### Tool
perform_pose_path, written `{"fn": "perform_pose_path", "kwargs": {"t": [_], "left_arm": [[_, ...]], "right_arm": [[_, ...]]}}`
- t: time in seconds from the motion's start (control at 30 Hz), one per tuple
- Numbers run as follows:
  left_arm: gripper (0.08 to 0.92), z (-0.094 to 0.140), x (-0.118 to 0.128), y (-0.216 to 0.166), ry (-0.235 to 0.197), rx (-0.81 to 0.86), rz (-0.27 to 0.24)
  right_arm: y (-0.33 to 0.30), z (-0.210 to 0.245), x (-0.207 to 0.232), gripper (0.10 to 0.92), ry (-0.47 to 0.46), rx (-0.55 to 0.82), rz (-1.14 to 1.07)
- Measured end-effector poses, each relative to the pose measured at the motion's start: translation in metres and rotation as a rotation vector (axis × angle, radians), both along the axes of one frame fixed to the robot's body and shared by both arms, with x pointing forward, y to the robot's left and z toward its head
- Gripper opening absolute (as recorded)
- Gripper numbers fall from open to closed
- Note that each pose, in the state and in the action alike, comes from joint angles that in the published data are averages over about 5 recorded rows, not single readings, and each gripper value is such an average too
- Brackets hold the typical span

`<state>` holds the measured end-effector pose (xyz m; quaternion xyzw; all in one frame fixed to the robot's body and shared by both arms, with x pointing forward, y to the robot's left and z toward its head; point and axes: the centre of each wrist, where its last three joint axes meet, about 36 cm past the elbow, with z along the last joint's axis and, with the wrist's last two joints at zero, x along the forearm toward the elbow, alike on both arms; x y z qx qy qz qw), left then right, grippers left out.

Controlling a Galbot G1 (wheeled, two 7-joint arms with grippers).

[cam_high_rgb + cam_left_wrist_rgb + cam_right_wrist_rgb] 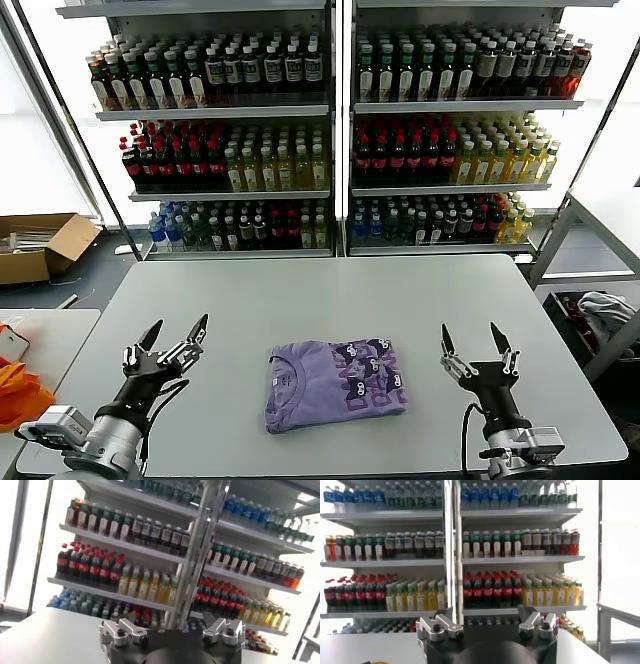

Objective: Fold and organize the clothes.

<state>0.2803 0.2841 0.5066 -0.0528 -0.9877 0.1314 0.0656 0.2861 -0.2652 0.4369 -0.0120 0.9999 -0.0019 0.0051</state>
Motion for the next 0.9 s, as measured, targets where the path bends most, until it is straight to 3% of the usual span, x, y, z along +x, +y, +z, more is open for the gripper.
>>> {"fn": "perform_pose_path", "kwargs": {"t": [0.33,0.9], "left_arm": [[0.822,-0.005,-0.007,0.005,-0.03,0.122,0.054],[0.823,-0.001,-0.019,0.022,-0.058,0.19,0.093]], "right_arm": [[-0.004,-0.004,-0.02,0.823,0.005,-0.048,-0.001],[-0.014,-0.003,-0.039,0.823,0.012,-0.078,-0.054]]}}
